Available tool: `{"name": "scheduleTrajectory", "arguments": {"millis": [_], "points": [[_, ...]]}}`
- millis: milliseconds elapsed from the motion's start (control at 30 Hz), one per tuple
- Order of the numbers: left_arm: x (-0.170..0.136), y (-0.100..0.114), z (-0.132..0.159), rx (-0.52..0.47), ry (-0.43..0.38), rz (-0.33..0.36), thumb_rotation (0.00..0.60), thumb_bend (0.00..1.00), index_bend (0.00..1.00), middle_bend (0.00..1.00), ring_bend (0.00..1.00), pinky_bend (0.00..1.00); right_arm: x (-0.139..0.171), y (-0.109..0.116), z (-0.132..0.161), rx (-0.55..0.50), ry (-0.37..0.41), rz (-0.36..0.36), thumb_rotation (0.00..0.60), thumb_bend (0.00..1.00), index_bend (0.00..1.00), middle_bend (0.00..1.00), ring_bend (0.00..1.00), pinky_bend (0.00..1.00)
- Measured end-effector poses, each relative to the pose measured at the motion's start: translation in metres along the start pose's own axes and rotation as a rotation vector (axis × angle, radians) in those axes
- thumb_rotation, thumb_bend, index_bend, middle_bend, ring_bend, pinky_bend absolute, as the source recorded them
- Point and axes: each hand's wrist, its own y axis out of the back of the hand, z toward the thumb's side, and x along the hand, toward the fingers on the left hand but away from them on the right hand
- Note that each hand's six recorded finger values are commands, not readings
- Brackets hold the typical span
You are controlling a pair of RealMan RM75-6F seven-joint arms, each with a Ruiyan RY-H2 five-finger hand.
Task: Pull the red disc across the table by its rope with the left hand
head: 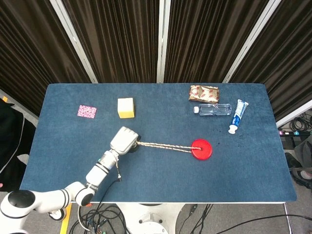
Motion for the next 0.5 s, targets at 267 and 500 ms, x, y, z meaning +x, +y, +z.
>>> {"name": "scheduleTrajectory", "arguments": {"millis": [267,500], "points": [[-0.049,0.055,-0.048,0.016,0.049,0.134,0.6,0.27,0.85,1.0,0.86,0.89,0.0,-0.001,0.007,0.007,0.015,0.001,0.6,0.22,0.0,0.0,0.0,0.0],[-0.102,0.096,-0.121,0.147,0.197,0.181,0.6,0.27,0.85,1.0,0.86,0.89,-0.001,0.003,0.014,0.009,0.03,-0.013,0.6,0.22,0.0,0.0,0.0,0.0]]}}
